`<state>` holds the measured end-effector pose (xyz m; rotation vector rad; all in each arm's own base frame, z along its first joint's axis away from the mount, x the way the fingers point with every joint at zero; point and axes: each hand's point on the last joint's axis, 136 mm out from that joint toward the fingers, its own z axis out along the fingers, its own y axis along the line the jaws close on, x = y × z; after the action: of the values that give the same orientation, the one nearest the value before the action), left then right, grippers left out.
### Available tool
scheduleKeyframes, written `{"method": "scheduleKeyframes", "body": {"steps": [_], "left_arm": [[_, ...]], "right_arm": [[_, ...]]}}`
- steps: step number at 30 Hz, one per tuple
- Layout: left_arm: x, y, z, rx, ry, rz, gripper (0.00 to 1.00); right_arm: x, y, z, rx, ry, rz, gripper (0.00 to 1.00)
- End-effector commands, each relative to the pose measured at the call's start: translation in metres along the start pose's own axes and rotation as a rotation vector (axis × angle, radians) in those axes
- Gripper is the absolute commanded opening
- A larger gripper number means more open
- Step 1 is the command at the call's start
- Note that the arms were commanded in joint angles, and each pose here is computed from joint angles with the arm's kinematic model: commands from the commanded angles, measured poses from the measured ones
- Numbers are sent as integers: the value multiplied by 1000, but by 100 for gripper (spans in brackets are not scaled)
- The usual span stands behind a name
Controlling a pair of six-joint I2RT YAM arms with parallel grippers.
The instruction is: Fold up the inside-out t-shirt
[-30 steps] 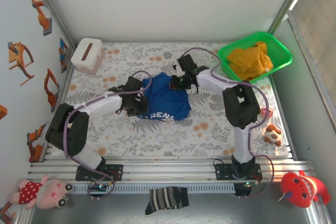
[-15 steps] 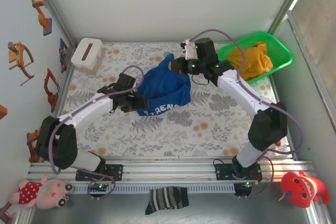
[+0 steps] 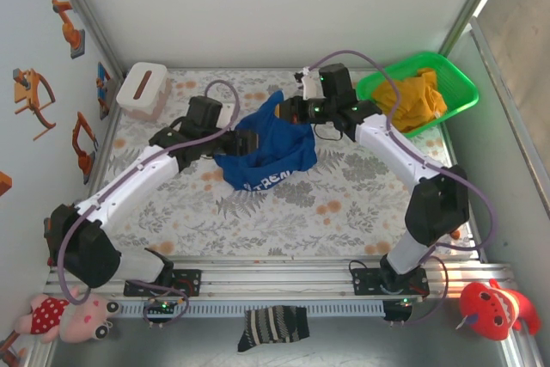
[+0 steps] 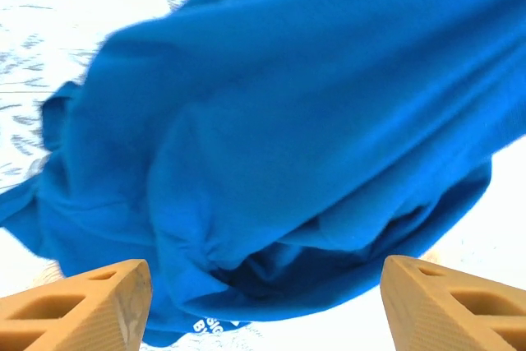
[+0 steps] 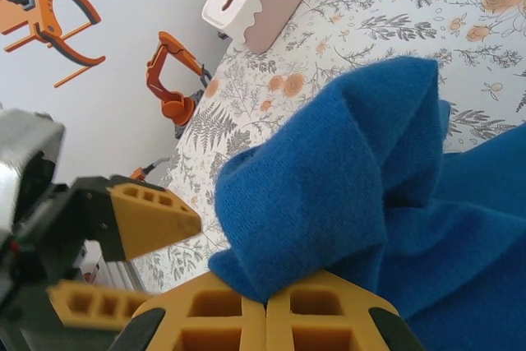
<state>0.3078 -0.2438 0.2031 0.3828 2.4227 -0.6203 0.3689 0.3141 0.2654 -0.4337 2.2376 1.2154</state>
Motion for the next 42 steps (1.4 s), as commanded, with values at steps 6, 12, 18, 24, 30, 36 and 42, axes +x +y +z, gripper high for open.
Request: {"method": "scheduleKeyframes", "body": {"steps": [6,12,18,24,30,36,42], "left_arm": [[7,-21,33,30,-5,196,71],[0,-21,58,9,24,209,66],[-19,-31,64,41,20,199,2],[-63,-47,20,103,-5,49,0],[-75,-44,2,141,-1,-74,0],[-85,-42,-12,185,-17,-156,0],[-93,-49,-27,215,-41,-181,0]], "right_arm": [[-10,5,1,-40,-29,-12,0],[-10,8,-1,-46,-32,-9,0],[-7,1,2,-26,-26,-2,0],[-6,-39,-1,159,-69,33,42],[0,-10,-41,198,-209,36,38],[27,14,-34,233,-230,-3,40],[33,42,8,100,-200,16,35]]}}
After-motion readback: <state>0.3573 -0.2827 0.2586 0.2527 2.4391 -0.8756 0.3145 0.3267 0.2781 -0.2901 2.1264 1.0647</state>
